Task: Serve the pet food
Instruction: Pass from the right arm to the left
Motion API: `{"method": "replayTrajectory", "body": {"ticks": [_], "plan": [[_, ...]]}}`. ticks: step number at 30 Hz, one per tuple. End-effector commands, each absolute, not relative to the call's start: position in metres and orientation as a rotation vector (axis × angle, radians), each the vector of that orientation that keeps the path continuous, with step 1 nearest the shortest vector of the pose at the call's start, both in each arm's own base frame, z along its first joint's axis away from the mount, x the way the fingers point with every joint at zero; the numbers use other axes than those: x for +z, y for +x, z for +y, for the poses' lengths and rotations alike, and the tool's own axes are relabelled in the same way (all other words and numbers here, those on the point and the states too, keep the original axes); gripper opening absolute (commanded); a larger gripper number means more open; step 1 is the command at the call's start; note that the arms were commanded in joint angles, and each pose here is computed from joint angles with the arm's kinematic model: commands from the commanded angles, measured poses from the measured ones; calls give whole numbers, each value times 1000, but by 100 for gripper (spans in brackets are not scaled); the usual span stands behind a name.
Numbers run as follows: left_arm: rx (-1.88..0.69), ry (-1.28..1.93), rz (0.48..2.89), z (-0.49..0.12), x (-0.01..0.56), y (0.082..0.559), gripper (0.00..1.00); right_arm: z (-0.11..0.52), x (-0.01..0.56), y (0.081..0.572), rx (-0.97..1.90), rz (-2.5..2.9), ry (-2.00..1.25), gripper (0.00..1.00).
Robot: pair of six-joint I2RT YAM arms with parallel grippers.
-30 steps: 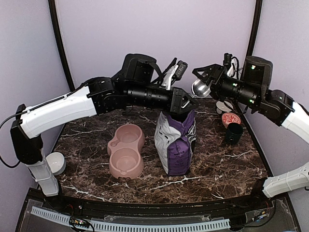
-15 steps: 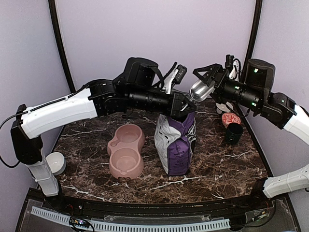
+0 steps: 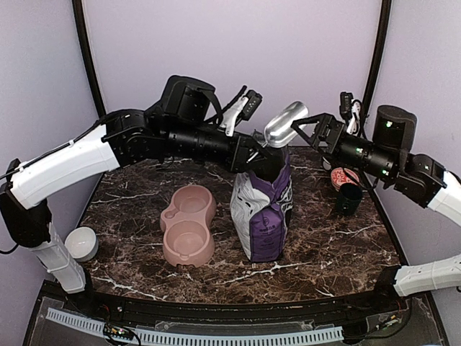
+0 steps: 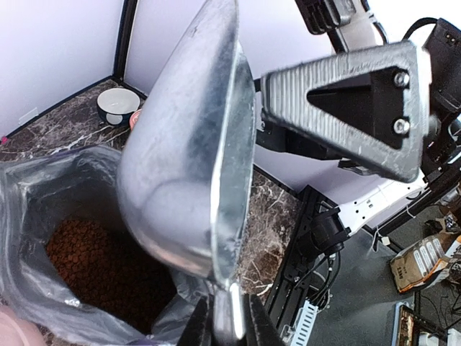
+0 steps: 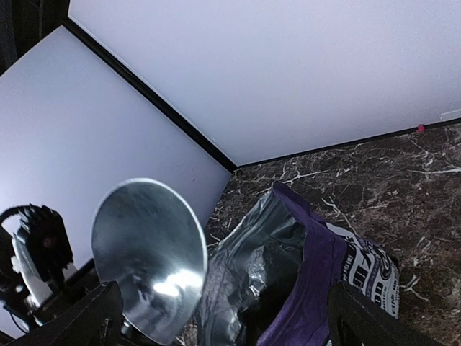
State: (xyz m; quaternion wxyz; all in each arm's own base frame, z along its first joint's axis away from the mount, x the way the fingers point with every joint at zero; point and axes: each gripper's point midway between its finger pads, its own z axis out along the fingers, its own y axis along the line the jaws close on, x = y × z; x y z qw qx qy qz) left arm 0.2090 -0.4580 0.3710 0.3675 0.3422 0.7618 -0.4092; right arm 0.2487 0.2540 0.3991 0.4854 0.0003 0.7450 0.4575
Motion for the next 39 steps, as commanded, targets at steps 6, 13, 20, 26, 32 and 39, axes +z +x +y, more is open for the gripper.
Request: {"method": "replayTrajectory", "body": {"ticks": [6, 13, 20, 26, 32, 39], "plan": [[-929, 964, 1943, -409, 378, 203, 0, 255, 370, 213, 1017, 1773, -383, 100], [-953, 1116, 1902, -406, 380, 184, 0, 259, 371, 188, 982, 1751, -645, 97], [-1004, 1236, 1854, -409, 384, 168, 0, 272, 376, 168, 1059, 1767, -815, 94], [-1046, 1334, 1836, -408, 381, 154, 0, 269, 396, 163, 1073, 1731, -829, 91], [-1082, 1406, 1823, -408, 378, 143, 0, 271, 406, 160, 1105, 1718, -872, 80], [-1091, 1447, 1832, -410, 372, 140, 0, 277, 406, 162, 1132, 1741, -906, 63]]}}
